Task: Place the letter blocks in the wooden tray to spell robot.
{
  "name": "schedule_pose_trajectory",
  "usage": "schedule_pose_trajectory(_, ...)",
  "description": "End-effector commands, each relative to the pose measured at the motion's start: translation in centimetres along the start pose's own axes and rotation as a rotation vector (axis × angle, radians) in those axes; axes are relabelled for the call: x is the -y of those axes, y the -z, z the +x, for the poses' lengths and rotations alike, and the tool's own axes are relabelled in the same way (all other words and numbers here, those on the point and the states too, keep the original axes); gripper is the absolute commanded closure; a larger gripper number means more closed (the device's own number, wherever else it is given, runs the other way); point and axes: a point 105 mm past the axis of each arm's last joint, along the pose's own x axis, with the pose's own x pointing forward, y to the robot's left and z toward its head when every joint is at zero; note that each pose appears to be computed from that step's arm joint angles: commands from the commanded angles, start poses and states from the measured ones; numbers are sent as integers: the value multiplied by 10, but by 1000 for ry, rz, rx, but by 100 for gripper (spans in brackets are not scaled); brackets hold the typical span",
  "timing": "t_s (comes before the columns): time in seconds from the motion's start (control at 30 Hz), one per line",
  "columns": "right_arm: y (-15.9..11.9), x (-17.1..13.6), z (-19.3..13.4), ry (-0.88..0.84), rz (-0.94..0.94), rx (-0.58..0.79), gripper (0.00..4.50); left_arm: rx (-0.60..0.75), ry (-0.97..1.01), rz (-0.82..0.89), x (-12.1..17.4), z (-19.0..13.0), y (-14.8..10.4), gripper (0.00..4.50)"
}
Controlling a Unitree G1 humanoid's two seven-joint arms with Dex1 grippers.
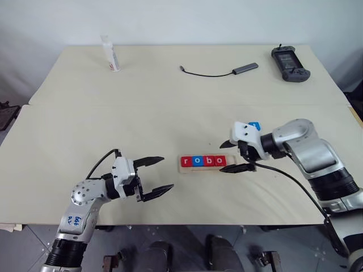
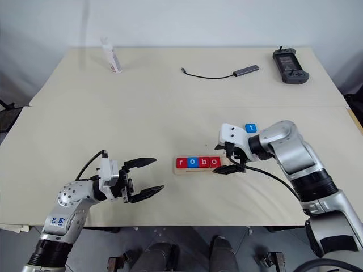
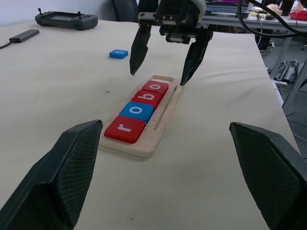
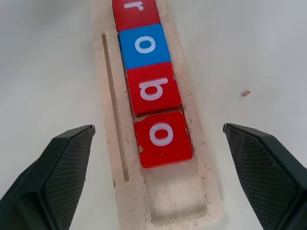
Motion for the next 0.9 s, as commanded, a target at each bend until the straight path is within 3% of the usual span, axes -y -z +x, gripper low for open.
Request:
schedule_pose_trajectory(0.03,-2,6,-26,114,14,64,1,23,3,43,0,0,-9,0)
schedule_pose_trajectory(0.2,20,13,-60,359,107,194,1,20,3,35,0,-2,-6,0)
schedule_pose_trajectory(0.33,59,-9,-91,594,203,257,1,19,6,25,-5,-2,-3,0)
schedule_pose_trajectory(0.43,71,-27,-112,806,196,343,1,28,-1,19,-12,0,-3,0)
schedule_pose_trajectory(0.6,96,-55,-126,1014,252,351,1,32,5,15,-18,3,-3,0)
schedule_pose_trajectory(0.77,100,-59,-121,1058,262,364,1,38,14,22,-23,6,-5,0)
schedule_pose_trajectory(0.9,82,-35,-116,1015,256,412,1,44,16,32,-26,9,-7,0)
